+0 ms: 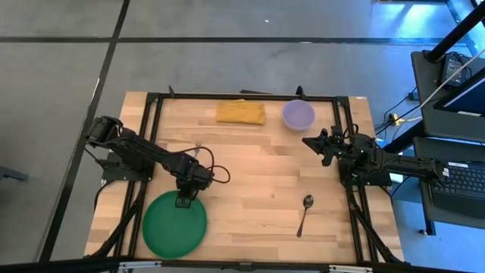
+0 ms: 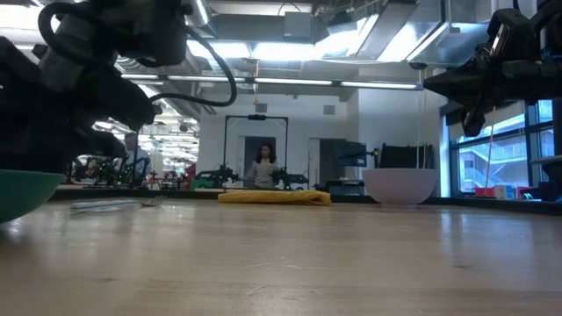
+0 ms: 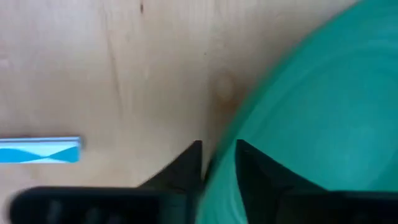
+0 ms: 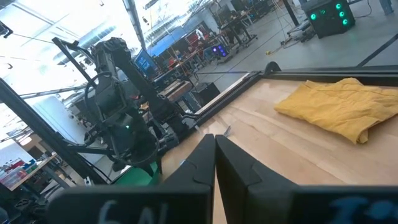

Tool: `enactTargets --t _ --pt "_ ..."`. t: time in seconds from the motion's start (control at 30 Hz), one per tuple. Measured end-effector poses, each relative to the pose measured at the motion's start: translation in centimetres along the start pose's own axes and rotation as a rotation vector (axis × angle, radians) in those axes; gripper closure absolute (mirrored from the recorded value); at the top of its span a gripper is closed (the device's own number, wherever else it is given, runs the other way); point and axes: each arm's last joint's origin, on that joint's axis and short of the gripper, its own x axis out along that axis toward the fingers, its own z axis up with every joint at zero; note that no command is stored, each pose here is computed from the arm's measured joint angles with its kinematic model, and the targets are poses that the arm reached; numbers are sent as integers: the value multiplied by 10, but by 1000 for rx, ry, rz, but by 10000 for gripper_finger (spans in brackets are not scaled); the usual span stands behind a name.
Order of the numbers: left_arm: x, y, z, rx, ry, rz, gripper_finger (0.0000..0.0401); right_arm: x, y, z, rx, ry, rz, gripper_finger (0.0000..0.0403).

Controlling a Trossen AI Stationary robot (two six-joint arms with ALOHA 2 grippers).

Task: Set table place
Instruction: Move the green plate to the center of the table

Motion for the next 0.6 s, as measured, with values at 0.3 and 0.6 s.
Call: enactTargets --t 0.3,0.6 --pt "-16 -14 11 -196 -9 -126 395 0 0 0 -4 1 -1 388" --pt "-106 -27 59 -273 -328 -87 398 0 -1 -1 -3 10 -7 388"
